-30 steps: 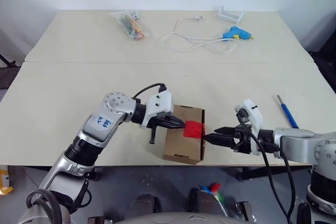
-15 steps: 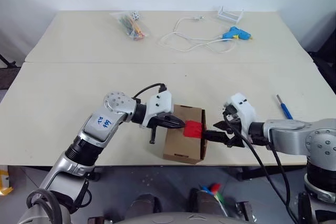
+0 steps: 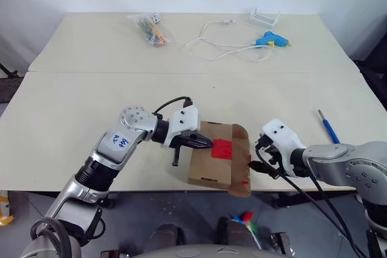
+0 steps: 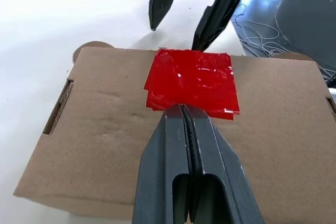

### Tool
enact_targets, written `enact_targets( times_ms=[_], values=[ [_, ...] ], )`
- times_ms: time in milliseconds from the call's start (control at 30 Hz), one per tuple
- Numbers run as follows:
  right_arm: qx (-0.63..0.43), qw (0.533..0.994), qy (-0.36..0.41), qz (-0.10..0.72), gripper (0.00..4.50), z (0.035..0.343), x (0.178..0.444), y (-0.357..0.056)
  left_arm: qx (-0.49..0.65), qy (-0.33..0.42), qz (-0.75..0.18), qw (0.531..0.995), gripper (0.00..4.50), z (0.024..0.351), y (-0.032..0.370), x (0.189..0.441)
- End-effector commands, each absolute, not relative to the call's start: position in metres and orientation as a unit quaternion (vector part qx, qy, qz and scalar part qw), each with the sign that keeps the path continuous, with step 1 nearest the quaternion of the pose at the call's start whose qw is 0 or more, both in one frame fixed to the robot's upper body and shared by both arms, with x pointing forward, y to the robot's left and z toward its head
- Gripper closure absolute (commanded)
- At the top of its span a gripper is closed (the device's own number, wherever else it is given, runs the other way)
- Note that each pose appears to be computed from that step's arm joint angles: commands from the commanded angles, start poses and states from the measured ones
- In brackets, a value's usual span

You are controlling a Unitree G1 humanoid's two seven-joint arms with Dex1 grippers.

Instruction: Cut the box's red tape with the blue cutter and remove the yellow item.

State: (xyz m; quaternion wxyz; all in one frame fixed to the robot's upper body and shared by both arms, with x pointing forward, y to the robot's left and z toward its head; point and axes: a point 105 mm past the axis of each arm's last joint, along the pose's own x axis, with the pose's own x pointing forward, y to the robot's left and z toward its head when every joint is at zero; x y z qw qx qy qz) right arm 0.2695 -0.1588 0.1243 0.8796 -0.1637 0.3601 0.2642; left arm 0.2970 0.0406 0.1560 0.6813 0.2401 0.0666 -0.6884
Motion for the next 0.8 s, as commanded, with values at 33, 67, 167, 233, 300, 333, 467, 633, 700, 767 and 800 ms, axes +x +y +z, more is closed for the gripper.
enact_targets(
  times_ms=[33, 67, 167, 233, 300, 333, 467, 633, 700, 767, 800],
  values=[
    [-0.16, 0.888, 0.337, 0.27, 0.74, 0.129, 0.27, -0.154, 0.246, 0.103, -0.685, 0.677, 4.5, 0.137, 0.043, 0.295],
    [-0.147, 0.892, 0.328, 0.273, 0.74, 0.132, 0.271, -0.153, 0.247, 0.103, -0.685, 0.678, 4.5, 0.137, 0.043, 0.295],
    [-0.109, 0.901, 0.32, 0.27, 0.74, 0.143, 0.272, -0.168, 0.247, 0.103, -0.684, 0.679, 4.5, 0.138, 0.044, 0.295],
    [-0.1, 0.903, 0.318, 0.272, 0.74, 0.15, 0.271, -0.179, 0.247, 0.103, -0.684, 0.679, 4.5, 0.138, 0.044, 0.294],
    [-0.047, 0.893, 0.342, 0.29, 0.74, 0.153, 0.264, -0.196, 0.248, 0.104, -0.684, 0.679, 4.5, 0.138, 0.046, 0.293],
    [-0.018, 0.885, 0.353, 0.302, 0.74, 0.153, 0.261, -0.2, 0.248, 0.104, -0.684, 0.679, 4.5, 0.138, 0.046, 0.293],
    [0.09, 0.859, 0.365, 0.347, 0.74, 0.156, 0.256, -0.203, 0.249, 0.105, -0.684, 0.678, 4.5, 0.138, 0.047, 0.293],
    [0.191, 0.823, 0.389, 0.368, 0.74, 0.14, 0.267, -0.198, 0.249, 0.104, -0.683, 0.678, 4.5, 0.139, 0.047, 0.293],
    [0.212, 0.809, 0.395, 0.379, 0.74, 0.13, 0.275, -0.188, 0.251, 0.103, -0.683, 0.678, 4.5, 0.139, 0.047, 0.293],
    [0.207, 0.806, 0.401, 0.383, 0.74, 0.122, 0.279, -0.181, 0.25, 0.103, -0.681, 0.68, 4.5, 0.14, 0.048, 0.293],
    [0.203, 0.804, 0.405, 0.386, 0.74, 0.119, 0.279, -0.178, 0.25, 0.104, -0.68, 0.682, 4.5, 0.141, 0.048, 0.293]
  ],
)
